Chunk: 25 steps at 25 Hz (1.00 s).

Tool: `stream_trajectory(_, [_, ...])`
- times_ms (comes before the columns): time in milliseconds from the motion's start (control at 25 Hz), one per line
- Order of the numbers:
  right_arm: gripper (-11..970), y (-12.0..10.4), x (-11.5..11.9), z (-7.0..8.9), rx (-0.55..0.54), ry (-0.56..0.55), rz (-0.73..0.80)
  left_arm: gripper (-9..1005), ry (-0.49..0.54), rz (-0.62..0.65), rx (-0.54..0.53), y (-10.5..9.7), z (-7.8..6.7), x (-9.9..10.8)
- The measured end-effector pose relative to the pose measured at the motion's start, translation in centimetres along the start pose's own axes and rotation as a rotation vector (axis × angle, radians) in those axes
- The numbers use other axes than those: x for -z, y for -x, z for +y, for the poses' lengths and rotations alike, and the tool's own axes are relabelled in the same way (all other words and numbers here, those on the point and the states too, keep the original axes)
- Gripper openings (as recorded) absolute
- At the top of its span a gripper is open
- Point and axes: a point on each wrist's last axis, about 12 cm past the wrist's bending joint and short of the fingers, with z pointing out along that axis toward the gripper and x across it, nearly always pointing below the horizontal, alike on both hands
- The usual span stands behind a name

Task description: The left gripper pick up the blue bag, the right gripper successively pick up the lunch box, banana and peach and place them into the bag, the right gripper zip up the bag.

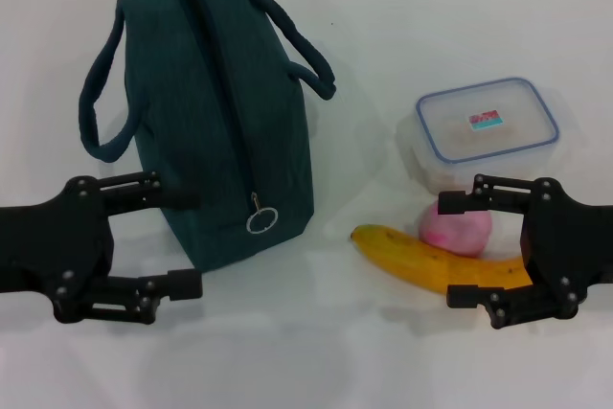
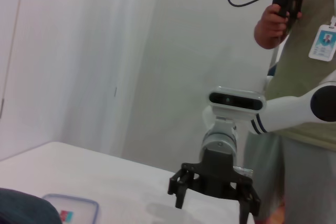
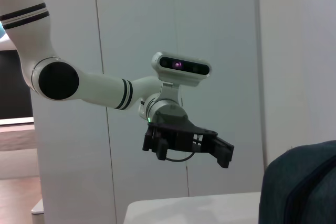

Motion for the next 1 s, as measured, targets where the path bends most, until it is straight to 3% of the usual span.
stream_trajectory(640, [848,-0.2,0.3,-0.5,0.001,-0.060,0.008,868,0.124,-0.146,-0.051,1.7,0.7,1.5])
stream_trajectory(760, [847,-0.2,0.4,-0.6,0.002,-0.083,0.004,868,0.166,-0.168,0.012,2.8,2.0,1.4])
stream_trajectory(1000, [847,-0.5,1.2,-0.6,-0.012,-0.145,-0.021,860,0.323,-0.103,0.249,5.4,6.7,0.8])
